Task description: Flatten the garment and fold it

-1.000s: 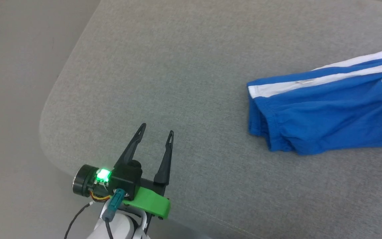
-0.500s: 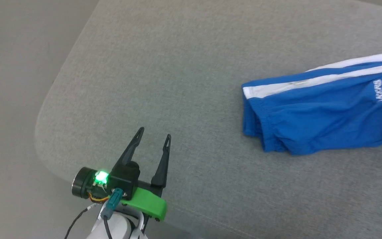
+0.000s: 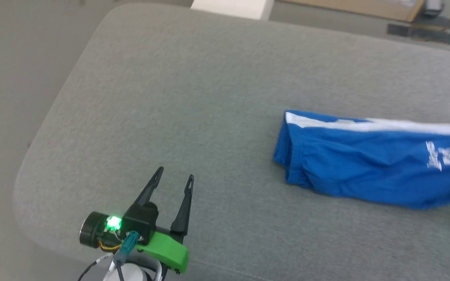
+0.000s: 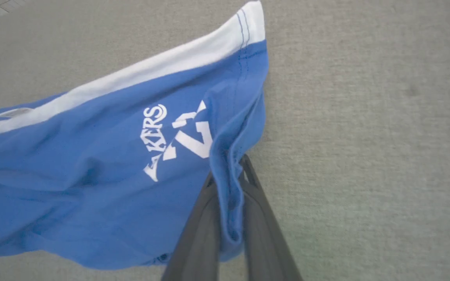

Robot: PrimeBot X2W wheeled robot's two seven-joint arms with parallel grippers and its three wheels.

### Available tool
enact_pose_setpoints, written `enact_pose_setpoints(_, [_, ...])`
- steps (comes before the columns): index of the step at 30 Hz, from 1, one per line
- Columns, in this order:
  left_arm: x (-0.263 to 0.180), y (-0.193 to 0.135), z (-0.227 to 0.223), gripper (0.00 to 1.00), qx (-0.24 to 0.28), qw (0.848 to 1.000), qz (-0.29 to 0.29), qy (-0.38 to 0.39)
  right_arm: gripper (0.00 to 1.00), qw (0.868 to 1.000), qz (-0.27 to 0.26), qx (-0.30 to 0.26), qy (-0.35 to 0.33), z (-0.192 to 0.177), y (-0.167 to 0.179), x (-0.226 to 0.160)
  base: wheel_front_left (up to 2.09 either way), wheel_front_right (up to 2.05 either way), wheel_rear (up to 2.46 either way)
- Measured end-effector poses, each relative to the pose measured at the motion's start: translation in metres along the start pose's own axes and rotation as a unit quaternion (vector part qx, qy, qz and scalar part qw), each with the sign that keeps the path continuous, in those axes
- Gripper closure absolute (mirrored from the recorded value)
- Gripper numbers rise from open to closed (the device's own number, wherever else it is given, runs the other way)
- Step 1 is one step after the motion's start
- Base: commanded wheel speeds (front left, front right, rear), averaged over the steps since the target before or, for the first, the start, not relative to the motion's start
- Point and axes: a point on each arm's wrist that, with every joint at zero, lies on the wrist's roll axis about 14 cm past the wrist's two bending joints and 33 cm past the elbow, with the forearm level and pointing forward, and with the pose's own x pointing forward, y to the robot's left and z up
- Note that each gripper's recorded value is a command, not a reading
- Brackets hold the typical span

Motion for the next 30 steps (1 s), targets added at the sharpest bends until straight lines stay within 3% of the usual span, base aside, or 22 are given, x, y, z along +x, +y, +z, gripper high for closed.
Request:
enact_pose_setpoints(6, [0.005,-0.013,0.009,0.0,-0.001,1.0,-0.026,-0.016,1.0,0.997,-0.065,0.05,0.004,-0.042,-0.054,-0.037,0.0,0.0,0.0])
enact_pose_setpoints(13, [0.01,-0.022,0.008,0.0,-0.003,0.999,-0.042,-0.013,1.0,0.993,-0.078,0.081,-0.02,-0.054,-0.06,-0.043,0.0,0.0,0.0])
enact_pose_setpoints(22, [0.007,-0.022,0.009,0.0,-0.003,0.999,-0.042,-0.013,1.0,0.993,0.033,0.056,-0.103,0.002,0.014,-0.045,0.0,0.0,0.0])
enact_pose_setpoints(30, [-0.001,-0.015,0.01,0.0,-0.002,0.999,-0.029,-0.013,1.0,0.984,0.136,0.014,-0.113,0.018,0.096,-0.051,0.0,0.0,0.0])
